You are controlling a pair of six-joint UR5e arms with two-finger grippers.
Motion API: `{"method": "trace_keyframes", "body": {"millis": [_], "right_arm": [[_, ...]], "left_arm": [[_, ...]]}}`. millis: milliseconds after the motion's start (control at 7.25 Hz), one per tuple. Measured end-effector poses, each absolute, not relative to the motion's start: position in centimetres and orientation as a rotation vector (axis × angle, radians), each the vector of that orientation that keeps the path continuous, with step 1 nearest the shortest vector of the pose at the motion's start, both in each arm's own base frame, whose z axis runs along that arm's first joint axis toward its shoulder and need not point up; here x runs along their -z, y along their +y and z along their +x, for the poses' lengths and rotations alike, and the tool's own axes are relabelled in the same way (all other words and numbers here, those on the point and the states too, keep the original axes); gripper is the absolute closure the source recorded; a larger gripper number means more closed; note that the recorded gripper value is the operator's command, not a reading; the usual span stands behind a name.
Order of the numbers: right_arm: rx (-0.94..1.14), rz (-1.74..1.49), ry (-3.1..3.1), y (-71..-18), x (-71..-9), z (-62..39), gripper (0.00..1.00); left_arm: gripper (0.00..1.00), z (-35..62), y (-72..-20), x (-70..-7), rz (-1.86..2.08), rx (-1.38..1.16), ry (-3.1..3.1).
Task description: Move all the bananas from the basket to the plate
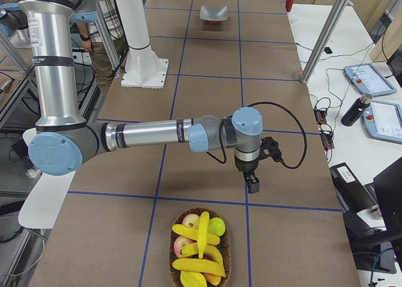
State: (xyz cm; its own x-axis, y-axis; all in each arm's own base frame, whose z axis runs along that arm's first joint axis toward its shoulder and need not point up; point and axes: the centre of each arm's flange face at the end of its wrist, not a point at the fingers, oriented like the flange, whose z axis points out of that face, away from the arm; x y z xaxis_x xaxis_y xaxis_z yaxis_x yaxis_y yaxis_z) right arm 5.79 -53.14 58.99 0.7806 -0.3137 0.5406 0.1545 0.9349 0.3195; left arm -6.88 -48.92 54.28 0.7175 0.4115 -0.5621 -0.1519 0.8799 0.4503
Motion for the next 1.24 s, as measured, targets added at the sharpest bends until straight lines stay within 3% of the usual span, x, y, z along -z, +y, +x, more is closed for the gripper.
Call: {"method": "trace_keyframes", "body": {"millis": [414,1241], "right_arm": [[0.464,0.336,-0.597,-51.5,-61.4,5.8,0.0],[0.975,0.351,-0.563,-42.9,-72.0,8.8,0.04]], "left_arm": [[0.0,-6.7,-51.5,-54.8,0.414,-0.232,0.724],[0.0,-6.6,-51.6,-55.6,0.396,-0.19,0.737]]}}
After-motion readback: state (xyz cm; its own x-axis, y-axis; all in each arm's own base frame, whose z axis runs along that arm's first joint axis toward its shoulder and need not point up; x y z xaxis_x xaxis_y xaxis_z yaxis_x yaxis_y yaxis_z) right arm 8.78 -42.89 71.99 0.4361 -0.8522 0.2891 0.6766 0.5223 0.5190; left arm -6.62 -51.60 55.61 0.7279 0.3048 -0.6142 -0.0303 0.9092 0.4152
